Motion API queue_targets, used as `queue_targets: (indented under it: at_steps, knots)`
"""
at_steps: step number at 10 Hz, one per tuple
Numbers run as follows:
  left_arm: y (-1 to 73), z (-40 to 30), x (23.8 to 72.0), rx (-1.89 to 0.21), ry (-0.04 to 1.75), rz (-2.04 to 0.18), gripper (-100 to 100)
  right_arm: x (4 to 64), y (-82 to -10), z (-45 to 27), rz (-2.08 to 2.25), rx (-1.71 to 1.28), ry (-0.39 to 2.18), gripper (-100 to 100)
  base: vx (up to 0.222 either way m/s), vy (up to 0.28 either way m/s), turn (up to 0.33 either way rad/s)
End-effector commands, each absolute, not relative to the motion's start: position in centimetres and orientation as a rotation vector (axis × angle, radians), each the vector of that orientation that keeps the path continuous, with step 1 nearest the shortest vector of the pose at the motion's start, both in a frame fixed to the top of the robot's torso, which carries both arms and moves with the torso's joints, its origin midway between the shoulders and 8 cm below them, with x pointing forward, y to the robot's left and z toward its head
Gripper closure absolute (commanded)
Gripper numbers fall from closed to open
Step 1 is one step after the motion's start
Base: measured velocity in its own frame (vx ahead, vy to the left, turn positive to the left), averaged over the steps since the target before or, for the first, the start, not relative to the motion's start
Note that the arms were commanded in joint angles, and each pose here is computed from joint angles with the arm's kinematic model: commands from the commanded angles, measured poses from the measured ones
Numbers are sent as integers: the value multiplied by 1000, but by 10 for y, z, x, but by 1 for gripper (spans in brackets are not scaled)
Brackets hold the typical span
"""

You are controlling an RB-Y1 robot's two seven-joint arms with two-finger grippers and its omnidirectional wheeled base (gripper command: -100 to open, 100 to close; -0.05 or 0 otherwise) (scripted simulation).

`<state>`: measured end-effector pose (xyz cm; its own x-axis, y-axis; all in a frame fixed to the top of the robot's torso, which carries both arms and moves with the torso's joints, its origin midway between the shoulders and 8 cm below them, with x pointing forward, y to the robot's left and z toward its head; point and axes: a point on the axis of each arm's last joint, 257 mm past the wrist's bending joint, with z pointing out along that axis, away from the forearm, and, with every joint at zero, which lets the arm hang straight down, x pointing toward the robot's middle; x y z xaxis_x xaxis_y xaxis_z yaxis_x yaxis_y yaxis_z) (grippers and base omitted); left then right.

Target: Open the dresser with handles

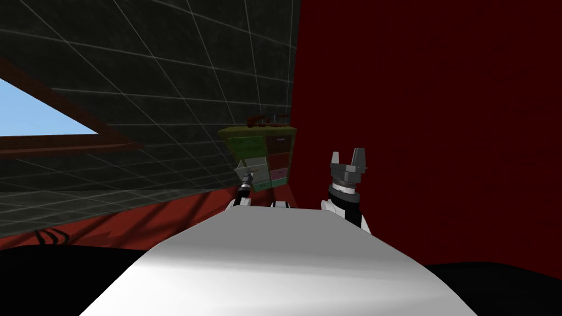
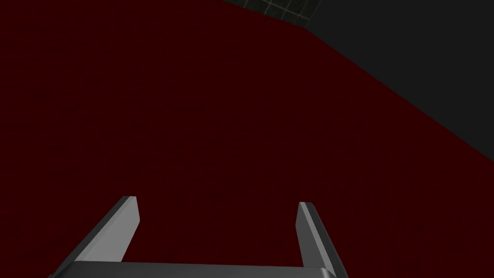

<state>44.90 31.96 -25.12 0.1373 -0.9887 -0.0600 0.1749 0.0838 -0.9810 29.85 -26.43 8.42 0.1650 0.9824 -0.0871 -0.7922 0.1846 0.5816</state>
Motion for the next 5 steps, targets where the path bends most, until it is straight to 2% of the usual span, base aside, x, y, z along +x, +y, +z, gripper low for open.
queue_targets:
  at_steps: [1, 5]
  knots:
    - [307, -245, 475, -1066, 1036, -1180, -100, 299, -264, 84, 1328, 455, 505, 0, -37, -30, 107]
    - [288, -236, 510, -1041, 1082, -1229, -100, 299, -264, 84, 1328, 455, 505, 0, -49, -33, 154]
